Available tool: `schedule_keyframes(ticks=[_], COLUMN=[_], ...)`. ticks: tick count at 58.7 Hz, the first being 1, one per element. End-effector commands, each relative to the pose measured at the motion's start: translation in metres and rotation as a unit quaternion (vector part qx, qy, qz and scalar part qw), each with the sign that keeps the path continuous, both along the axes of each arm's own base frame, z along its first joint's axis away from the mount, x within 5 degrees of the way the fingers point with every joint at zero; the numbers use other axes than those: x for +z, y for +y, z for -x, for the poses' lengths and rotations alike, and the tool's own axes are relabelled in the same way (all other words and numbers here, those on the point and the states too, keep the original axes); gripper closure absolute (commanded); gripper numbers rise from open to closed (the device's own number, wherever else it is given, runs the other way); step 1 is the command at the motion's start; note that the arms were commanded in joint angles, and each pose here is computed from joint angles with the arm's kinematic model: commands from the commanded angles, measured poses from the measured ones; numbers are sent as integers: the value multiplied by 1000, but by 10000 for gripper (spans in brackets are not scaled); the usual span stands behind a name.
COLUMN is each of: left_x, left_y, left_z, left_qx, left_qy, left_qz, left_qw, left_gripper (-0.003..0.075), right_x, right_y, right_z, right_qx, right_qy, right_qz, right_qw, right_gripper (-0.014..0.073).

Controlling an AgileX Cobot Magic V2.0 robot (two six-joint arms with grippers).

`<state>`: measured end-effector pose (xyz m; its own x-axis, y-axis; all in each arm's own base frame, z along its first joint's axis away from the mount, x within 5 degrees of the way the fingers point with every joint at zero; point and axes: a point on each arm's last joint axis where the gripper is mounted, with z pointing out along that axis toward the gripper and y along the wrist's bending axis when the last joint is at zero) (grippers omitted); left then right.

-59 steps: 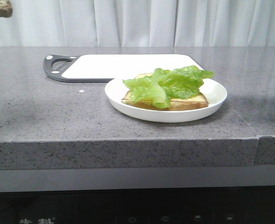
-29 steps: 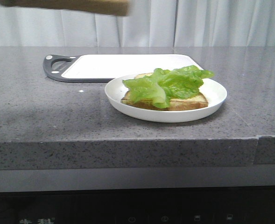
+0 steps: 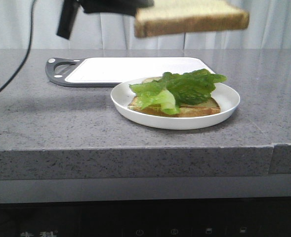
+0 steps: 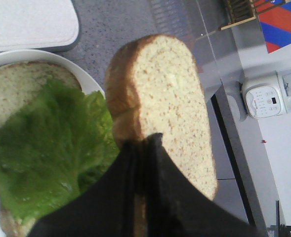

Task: Left arm grabs bread, right arm adds lettuce
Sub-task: 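Bring the held bread slice with the left gripper over the lettuce, then lower the bread slice onto the lettuce and open the left gripper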

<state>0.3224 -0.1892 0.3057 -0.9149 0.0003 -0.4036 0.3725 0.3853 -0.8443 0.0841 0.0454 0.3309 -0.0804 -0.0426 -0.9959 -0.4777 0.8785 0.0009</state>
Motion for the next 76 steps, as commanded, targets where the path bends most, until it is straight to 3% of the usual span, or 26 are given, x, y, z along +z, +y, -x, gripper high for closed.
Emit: schedule_keyframes(ticks=[1, 16, 33, 37, 39, 45, 52, 63, 68, 74, 76], left_x=[19, -7, -12, -13, -13, -13, -8, 27, 43, 59, 64], left_y=[-8, -14, -12, -12, -12, -11, -5, 24, 36, 48, 51], left_z=[-2, -9, -12, -12, -13, -13, -15, -7, -1, 7, 10], left_qx=[-17, -35, -28, -26, -22, -20, -12, 6, 16, 26, 29], left_qy=[-2, 22, 15, 14, 12, 12, 6, -46, -73, -105, -115], left_qz=[48, 16, -5, -8, -9, -9, -8, 3, -3, -8, -12], left_qw=[999, 999, 999, 1000, 1000, 1000, 1000, 999, 997, 994, 993], left_gripper=[741, 741, 719, 668, 575, 419, 332, 364, 491, 724, 740], right_x=[16, 16, 16, 16, 16, 16, 16, 16, 16, 15, 15], right_y=[-2, -2, -2, -2, -2, -2, -2, -2, -2, -2, -2], right_z=[0, 0, 0, 0, 0, 0, 0, 0, 0, 0, 0], right_qx=[-11, -12, -12, -12, -12, -12, -12, -12, -12, -11, -11], right_qy=[-46, -48, -48, -48, -48, -48, -48, -48, -48, -45, -44], right_qz=[-17, -18, -18, -18, -18, -18, -18, -18, -18, -17, -17], right_qw=[999, 999, 999, 999, 999, 999, 999, 999, 999, 999, 999], right_gripper=[655, 655, 655, 655, 655, 655, 655, 655, 655, 655, 655])
